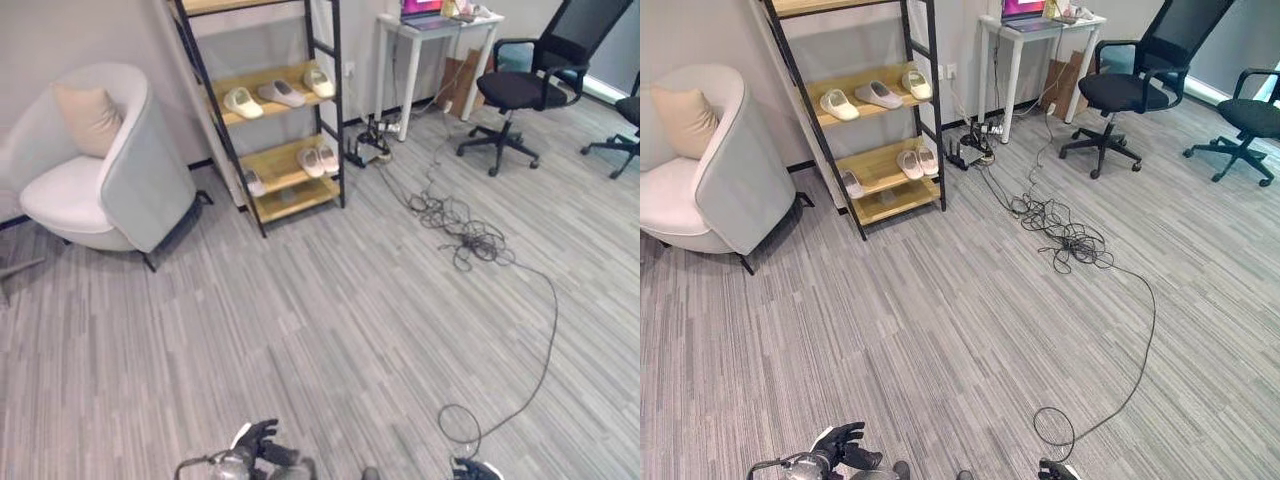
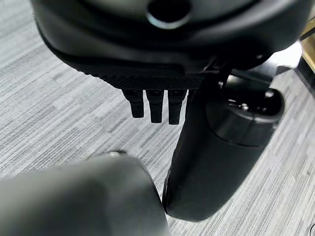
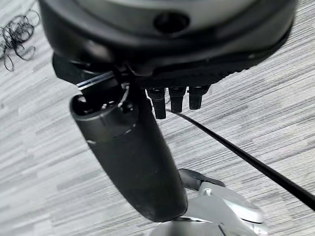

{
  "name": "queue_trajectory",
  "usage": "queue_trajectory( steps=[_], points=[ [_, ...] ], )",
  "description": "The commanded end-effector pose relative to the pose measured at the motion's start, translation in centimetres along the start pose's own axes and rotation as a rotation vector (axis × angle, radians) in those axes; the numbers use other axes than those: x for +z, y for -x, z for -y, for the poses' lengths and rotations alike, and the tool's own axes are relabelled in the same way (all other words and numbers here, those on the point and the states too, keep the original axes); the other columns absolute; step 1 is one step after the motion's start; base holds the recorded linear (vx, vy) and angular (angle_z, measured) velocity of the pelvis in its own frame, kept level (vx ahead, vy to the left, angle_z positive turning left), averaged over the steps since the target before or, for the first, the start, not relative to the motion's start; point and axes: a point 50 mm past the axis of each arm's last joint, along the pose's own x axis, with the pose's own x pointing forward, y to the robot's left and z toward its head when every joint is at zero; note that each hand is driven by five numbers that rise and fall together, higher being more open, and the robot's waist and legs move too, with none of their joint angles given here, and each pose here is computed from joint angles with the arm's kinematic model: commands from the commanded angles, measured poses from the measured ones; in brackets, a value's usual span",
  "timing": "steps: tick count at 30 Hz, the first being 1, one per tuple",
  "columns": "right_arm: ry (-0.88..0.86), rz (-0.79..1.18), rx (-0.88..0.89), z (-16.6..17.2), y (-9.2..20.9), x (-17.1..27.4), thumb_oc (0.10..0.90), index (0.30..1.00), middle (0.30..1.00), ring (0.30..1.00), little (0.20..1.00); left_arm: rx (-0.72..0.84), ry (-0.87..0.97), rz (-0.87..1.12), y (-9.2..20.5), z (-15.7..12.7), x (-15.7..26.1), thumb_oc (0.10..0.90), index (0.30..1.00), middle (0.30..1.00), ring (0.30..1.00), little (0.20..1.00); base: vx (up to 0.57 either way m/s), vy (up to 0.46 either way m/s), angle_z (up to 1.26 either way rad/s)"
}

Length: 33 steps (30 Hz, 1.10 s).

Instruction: Arrange the slippers neatly on the shoe rack.

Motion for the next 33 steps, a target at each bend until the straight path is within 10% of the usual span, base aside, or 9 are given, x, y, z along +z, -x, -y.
queue_trajectory(
  steps=[1, 33],
  points=[
    [0.012, 0.040, -0.033, 1.2, 0.0, 0.6, 0.800, 0.900, 0.900, 0.900, 0.900, -0.046, -0.029, -0.035, 0.5, 1.9, -1.7, 0.800, 0.900, 0.900, 0.900, 0.900, 0.40, 0.099, 0.12],
    [0.029, 0.122, 0.011, 0.2, -0.1, 2.5, 0.800, 0.900, 0.900, 0.900, 0.900, -0.046, -0.043, -0.053, 0.6, 1.8, -2.4, 0.800, 0.900, 0.900, 0.900, 0.900, 0.27, -0.018, 0.06]
  ],
)
